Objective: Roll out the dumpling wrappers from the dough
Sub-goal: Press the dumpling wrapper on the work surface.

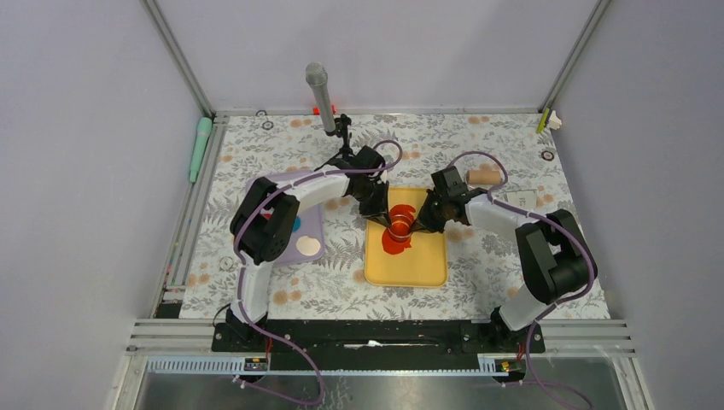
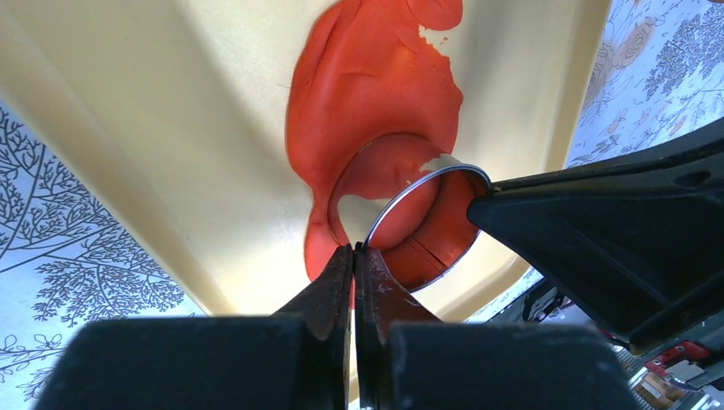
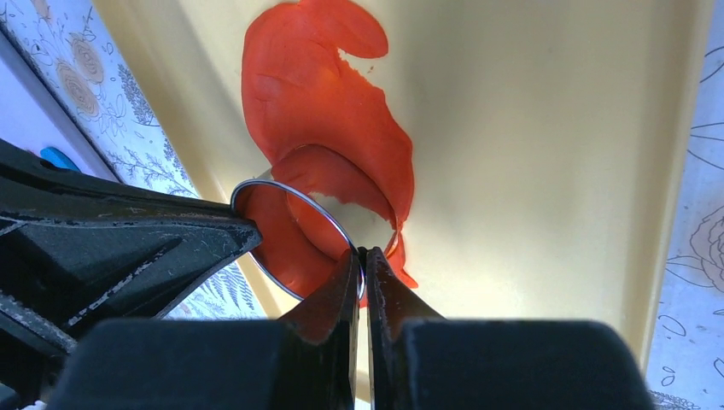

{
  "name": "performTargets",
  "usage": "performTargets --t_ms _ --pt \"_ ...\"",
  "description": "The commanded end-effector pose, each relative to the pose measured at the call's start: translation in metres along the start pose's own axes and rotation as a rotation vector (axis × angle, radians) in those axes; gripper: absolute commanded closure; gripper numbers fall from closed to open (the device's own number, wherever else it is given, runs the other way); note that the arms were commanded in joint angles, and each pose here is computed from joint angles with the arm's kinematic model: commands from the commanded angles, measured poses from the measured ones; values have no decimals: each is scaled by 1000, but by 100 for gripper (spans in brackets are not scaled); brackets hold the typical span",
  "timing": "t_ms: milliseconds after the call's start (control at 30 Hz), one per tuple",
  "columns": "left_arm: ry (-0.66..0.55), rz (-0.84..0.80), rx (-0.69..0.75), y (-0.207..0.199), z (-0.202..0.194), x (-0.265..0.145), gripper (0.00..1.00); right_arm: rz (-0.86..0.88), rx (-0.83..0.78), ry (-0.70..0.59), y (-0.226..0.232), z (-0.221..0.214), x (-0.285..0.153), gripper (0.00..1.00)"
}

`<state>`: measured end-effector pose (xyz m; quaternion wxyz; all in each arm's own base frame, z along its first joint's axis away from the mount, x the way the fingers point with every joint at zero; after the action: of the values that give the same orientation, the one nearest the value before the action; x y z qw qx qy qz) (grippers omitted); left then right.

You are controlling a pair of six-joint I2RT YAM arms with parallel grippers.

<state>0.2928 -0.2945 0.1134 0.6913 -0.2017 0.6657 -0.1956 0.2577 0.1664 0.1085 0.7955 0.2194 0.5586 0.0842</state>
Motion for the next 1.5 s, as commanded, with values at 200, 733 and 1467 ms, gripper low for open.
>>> performTargets --t_ms 200,733,1467 --pt "135 355 -23 70 -31 53 100 -218 30 13 -43 -10 24 100" --pt "160 398 -30 80 -34 54 100 -109 32 89 -29 -53 1 100" --pt "147 408 16 74 -31 41 100 -156 -27 -19 -12 -22 -8 98"
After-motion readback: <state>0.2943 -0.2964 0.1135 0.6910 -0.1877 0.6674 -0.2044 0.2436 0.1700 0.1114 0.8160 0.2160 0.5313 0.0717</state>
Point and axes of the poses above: each gripper's point midway between its finger pads, its own x axis out along the fingers, its own y axis along the line the jaws close on, z = x × y, the point moved 9 cm from there along -x, back along the fingers, and after that the axes turned 11 degrees about -x, right-handed, at the moved point
